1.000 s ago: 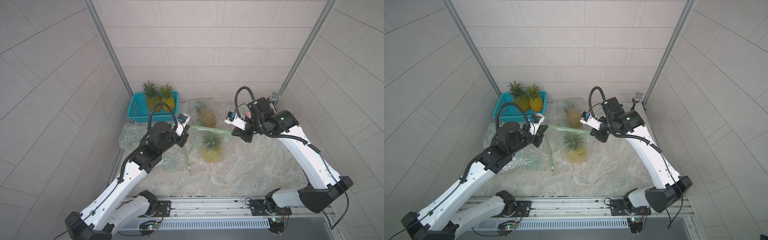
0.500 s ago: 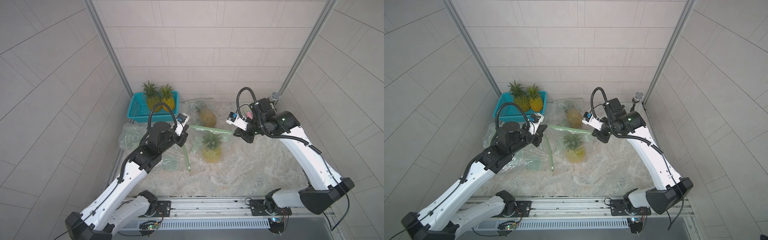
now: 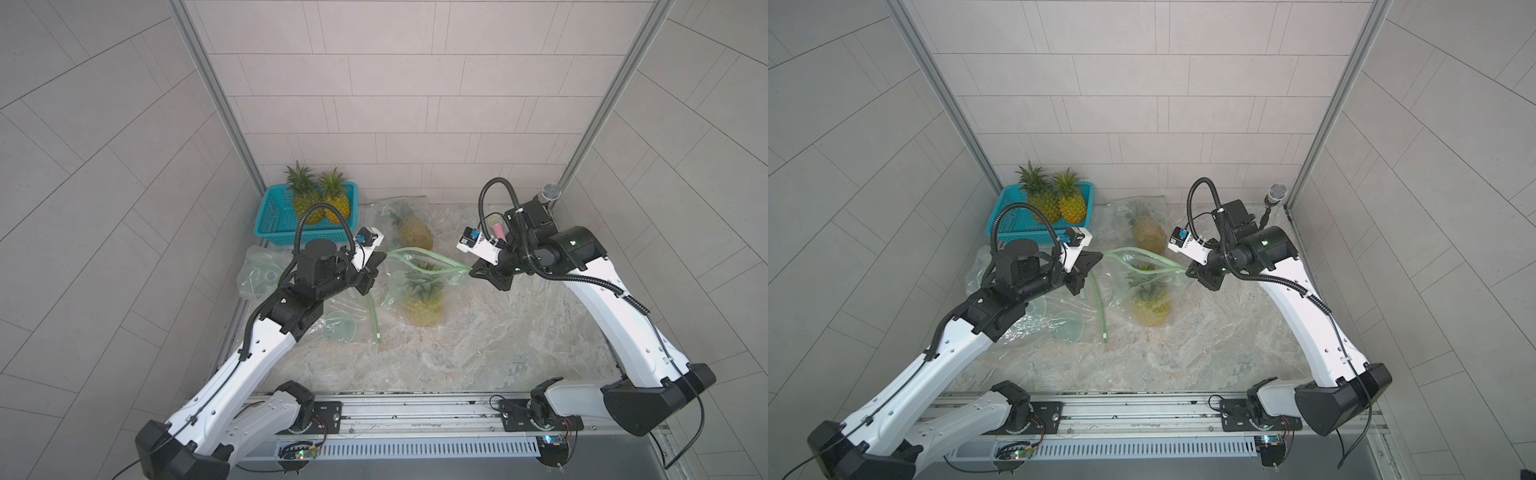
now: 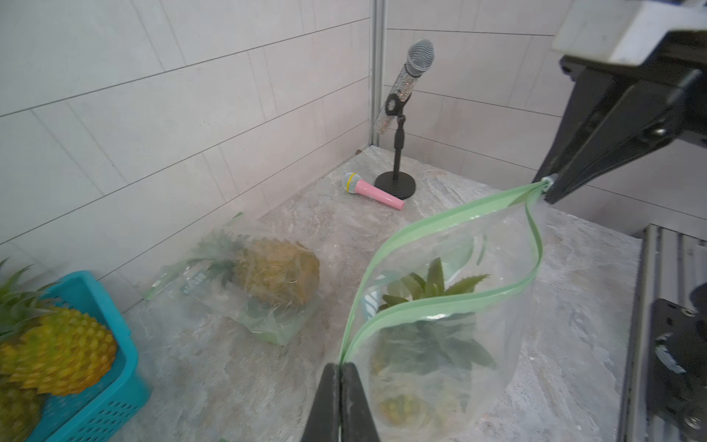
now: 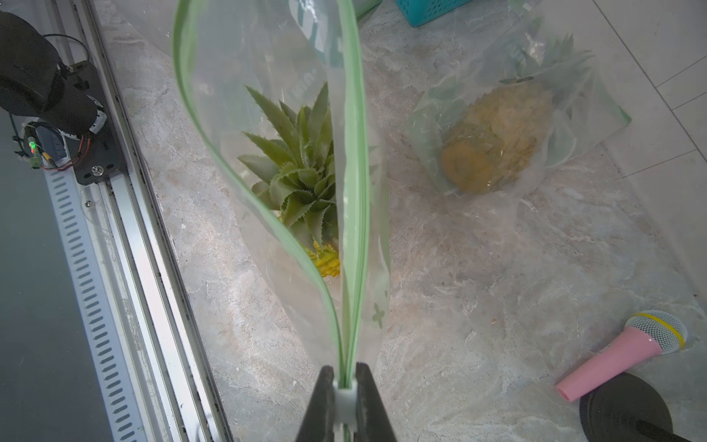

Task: Open the zip-top bag and take out the pineapple
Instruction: Open the zipper of the food storage bag at the center of the board.

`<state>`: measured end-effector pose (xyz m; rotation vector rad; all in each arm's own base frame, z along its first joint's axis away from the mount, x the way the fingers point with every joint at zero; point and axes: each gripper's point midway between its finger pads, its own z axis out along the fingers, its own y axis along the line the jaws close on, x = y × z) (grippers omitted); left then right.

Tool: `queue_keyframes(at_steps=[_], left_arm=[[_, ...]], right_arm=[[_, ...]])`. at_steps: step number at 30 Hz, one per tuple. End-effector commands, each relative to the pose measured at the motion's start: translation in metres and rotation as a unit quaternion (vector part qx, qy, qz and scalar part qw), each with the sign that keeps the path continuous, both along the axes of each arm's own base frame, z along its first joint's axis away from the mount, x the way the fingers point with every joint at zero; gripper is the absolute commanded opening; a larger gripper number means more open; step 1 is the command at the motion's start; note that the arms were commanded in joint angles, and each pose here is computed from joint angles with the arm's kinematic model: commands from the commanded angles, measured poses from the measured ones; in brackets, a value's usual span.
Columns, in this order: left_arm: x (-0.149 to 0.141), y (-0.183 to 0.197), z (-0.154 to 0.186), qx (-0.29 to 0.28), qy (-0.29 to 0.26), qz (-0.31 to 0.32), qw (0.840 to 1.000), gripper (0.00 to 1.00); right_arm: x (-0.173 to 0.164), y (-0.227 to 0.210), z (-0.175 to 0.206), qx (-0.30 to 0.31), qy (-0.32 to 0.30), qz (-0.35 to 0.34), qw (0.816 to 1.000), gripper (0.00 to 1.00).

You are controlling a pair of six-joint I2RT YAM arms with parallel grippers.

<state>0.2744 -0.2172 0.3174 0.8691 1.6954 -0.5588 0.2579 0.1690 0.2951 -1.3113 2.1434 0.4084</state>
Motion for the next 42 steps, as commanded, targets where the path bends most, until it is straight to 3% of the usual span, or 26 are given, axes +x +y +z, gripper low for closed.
queue_keyframes(at_steps=[1,13,18,24,33,42], left_arm=[[-0.017,-0.019,0.017,-0.023,-0.014,-0.082,0.996,0.00],[-0.026,-0.035,0.011,-0.039,0.022,-0.137,0.990,0.00],[-0.025,-0.032,0.011,-0.034,0.017,-0.124,0.992,0.00],[-0.023,-0.028,0.010,-0.027,0.013,-0.111,0.993,0.00],[-0.022,-0.026,0.009,-0.024,0.012,-0.105,0.994,0.00],[-0.022,-0.025,0.008,-0.022,0.012,-0.101,0.995,0.00]], right_arm=[[-0.007,0.004,0.003,0.017,0.004,0.012,1.000,0.02],[0.001,0.018,0.010,0.051,-0.007,0.022,0.998,0.07],[0.005,0.020,0.023,0.065,-0.030,0.011,0.997,0.26],[0.000,0.032,0.048,0.101,-0.071,0.025,0.992,0.36],[0.005,0.066,0.043,0.084,-0.061,0.068,0.992,0.22],[0.015,0.087,0.015,0.052,-0.022,0.078,0.995,0.19]])
